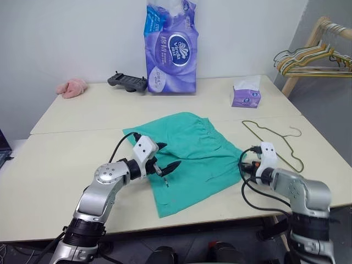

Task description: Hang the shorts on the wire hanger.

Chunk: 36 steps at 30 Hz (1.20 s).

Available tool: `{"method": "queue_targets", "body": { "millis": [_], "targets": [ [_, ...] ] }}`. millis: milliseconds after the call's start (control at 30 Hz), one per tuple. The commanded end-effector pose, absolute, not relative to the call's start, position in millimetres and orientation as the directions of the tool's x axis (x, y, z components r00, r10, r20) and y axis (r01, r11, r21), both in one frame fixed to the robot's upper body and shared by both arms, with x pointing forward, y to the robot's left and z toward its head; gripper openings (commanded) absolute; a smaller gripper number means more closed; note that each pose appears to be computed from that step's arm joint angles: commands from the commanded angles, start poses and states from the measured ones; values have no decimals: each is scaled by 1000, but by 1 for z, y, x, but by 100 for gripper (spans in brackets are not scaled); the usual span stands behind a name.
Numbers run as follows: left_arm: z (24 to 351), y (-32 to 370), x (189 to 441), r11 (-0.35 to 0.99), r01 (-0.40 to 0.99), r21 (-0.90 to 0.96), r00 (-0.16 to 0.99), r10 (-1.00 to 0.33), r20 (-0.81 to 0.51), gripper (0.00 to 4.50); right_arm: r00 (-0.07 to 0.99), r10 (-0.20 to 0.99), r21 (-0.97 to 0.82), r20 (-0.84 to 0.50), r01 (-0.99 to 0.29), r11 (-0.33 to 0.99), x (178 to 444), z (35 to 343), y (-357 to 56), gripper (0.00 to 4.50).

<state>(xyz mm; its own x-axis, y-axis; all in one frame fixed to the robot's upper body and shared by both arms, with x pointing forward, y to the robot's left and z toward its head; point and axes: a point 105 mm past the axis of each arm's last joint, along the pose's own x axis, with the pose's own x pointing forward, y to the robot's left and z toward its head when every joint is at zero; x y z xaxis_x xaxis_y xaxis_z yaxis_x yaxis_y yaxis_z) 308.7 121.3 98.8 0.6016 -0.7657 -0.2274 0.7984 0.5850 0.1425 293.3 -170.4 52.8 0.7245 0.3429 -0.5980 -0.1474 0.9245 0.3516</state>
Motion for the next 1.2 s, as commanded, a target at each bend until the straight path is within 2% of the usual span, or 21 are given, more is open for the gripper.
{"method": "queue_targets", "body": {
  "millis": [33, 133, 333, 367, 433, 667, 800, 967, 1067, 1200],
  "targets": [
    [105, 116, 301, 523, 839, 150, 544, -808, -225, 450, 700, 386, 391, -602, -163, 906, 269, 65, -155, 5],
    [105, 117, 300, 510, 847, 147, 531, -814, -234, 450, 698, 415, 415, -584, -183, 891, 259, 66, -145, 5],
    [105, 118, 303, 524, 837, 155, 547, -806, -226, 450, 693, 403, 372, -597, -206, 905, 265, 70, -151, 5],
    [105, 118, 304, 526, 836, 155, 549, -805, -225, 450, 690, 405, 363, -600, -216, 906, 266, 71, -153, 23],
    [105, 119, 303, 530, 834, 155, 552, -803, -226, 450, 687, 418, 369, -595, -229, 901, 265, 73, -156, 65],
    [102, 122, 302, 544, 825, 152, 565, -793, -227, 450, 676, 406, 331, -615, -246, 911, 263, 76, -169, 290],
    [101, 124, 302, 560, 815, 149, 580, -783, -224, 450, 621, 532, 374, -575, -380, 846, 250, 87, -162, 430],
    [103, 133, 308, 612, 777, 149, 630, -748, -210, 450, 542, 582, 241, -607, -571, 784, 238, 106, -177, 430],
    [107, 142, 313, 667, 733, 131, 679, -710, -187, 450, 546, 643, 49, -537, -741, 670, 251, 134, -173, 430],
    [103, 150, 302, 657, 743, 127, 667, -712, -219, 450, 617, 703, -189, -354, -783, 593, 284, 165, -151, 430]
  ]
}}
